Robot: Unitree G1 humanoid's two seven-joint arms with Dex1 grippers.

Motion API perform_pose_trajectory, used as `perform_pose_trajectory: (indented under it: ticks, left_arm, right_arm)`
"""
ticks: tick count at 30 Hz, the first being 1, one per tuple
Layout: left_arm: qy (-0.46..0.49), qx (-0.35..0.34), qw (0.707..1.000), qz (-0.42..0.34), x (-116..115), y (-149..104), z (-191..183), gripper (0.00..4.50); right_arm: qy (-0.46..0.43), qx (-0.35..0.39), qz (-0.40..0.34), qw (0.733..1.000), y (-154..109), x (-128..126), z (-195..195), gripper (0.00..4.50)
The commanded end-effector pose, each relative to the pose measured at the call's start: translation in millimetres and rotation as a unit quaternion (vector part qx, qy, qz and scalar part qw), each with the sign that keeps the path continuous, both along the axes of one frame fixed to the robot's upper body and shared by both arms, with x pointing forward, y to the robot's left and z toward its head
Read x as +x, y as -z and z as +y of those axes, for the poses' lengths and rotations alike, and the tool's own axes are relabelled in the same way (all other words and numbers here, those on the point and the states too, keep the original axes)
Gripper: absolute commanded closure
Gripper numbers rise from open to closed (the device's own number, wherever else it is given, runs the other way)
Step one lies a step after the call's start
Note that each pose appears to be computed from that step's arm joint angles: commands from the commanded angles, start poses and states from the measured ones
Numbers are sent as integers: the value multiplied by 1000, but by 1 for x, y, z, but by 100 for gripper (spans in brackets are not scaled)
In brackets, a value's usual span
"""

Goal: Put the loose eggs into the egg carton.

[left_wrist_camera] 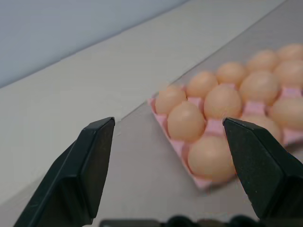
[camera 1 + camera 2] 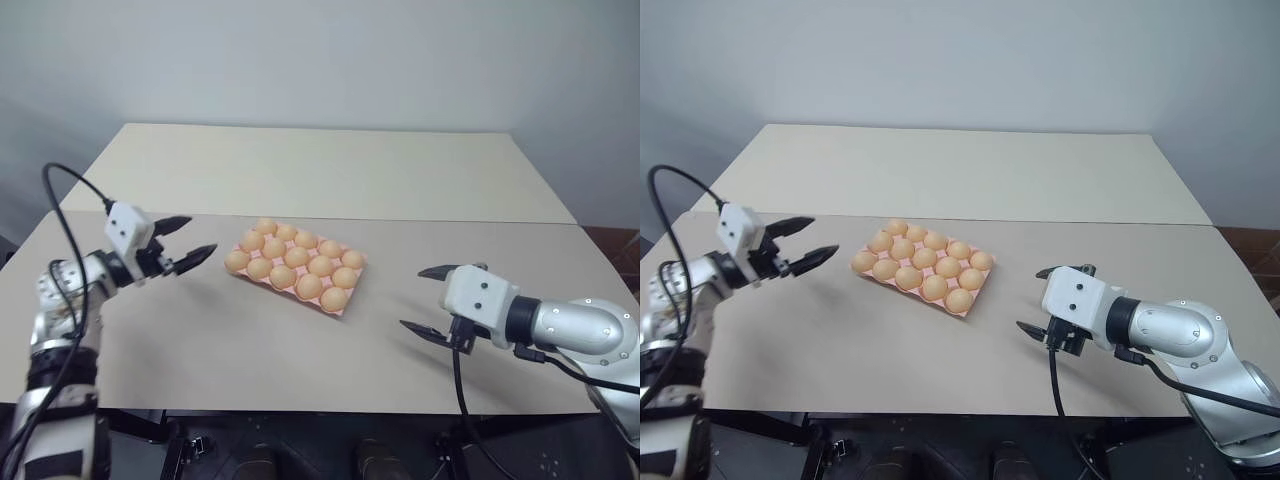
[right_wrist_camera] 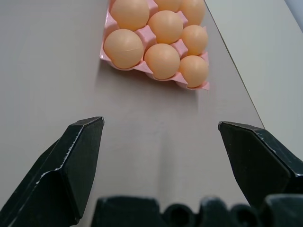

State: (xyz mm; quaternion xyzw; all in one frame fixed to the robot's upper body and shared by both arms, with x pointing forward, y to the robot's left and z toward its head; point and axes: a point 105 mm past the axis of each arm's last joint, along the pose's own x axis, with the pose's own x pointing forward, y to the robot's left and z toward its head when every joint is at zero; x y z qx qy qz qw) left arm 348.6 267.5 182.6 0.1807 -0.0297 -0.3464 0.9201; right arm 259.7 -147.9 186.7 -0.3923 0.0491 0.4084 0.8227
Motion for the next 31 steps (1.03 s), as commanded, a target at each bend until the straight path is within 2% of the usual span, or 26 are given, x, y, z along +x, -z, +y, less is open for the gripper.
perform_pose_trajectory:
  ticks: [1,5,12,19,31]
  left_arm:
    - [25,19,999,-14,-21,-17,3,54]
    - [41,46,998,11,-41,-11,4,54]
    - [65,69,995,23,-66,-18,4,54]
    - [71,87,993,28,-89,-37,3,54]
    - [51,68,996,42,-106,-34,3,54]
  right_arm:
    - [-3,-5,-28,1000,-10,0,0,0]
    - [-8,-9,-27,1000,-11,-2,-4,0]
    - [-41,-7,-31,999,-22,-6,-5,0]
    - [-73,-1,-23,997,-32,-10,-15,0]
    - [-98,-18,-18,995,-36,-3,-19,0]
